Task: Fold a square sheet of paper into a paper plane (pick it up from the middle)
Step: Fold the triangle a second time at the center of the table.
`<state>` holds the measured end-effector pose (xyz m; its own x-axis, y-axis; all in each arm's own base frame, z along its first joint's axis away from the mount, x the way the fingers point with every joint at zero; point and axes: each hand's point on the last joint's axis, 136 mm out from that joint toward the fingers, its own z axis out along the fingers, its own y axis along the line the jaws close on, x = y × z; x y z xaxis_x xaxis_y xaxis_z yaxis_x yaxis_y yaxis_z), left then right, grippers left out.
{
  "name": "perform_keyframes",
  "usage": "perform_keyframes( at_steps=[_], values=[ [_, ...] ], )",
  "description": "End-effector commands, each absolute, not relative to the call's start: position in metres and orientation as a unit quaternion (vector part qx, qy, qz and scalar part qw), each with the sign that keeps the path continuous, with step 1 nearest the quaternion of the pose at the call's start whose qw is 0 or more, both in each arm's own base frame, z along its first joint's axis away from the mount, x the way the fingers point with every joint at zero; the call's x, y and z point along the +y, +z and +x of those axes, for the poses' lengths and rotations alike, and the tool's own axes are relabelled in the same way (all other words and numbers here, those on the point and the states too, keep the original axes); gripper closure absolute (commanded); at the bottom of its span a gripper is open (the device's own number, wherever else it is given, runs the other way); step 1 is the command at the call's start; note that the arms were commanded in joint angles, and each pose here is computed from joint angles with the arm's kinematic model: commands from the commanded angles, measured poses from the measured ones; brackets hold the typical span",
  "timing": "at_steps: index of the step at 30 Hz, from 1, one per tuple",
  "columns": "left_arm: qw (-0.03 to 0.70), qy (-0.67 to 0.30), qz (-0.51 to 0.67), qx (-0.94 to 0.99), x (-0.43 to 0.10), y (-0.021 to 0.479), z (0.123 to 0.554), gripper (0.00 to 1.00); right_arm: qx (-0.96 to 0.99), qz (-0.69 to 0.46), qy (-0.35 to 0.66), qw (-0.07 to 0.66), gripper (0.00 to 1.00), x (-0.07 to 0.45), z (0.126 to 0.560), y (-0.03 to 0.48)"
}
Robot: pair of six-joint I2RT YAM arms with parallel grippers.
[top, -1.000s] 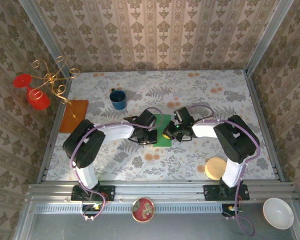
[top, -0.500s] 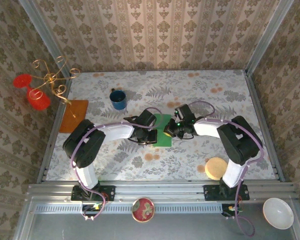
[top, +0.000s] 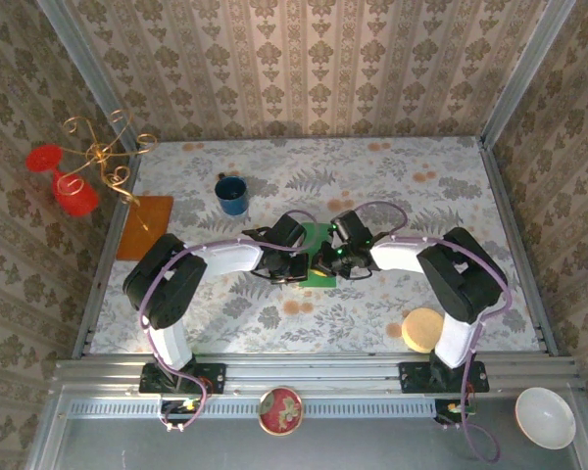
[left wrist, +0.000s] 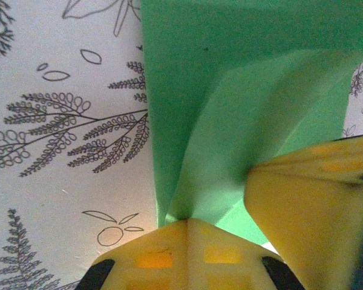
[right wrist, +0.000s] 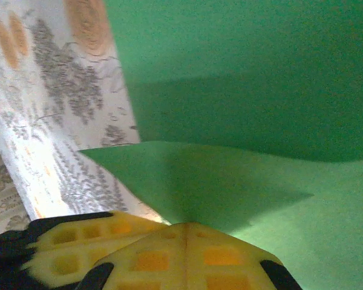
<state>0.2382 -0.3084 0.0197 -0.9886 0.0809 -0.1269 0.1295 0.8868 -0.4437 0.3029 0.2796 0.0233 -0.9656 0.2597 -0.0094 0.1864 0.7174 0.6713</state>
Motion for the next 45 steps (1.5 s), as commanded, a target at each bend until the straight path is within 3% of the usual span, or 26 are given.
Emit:
perform_keyframes(
  at_steps=[1, 17, 33, 45],
  values=[
    [0.011, -0.189, 0.037, 0.981, -0.287, -0.004, 0.222, 0.99, 0.926, 0.108, 0.359, 0.047, 1.0, 0.285, 0.306, 0.02],
    [0.06, -0.274, 0.063, 0.958, -0.316, 0.05, 0.236, 0.98, 0.942, 0.131, 0.308, 0.028, 1.0, 0.267, 0.297, -0.01],
    [0.004, -0.285, 0.038, 0.958, -0.313, 0.012, 0.223, 0.99, 0.941, 0.138, 0.309, 0.02, 1.0, 0.266, 0.295, -0.013],
    [-0.026, -0.2, 0.05, 0.978, -0.261, 0.001, 0.186, 1.0, 0.945, 0.147, 0.291, 0.011, 1.0, 0.26, 0.292, -0.02]
  ],
)
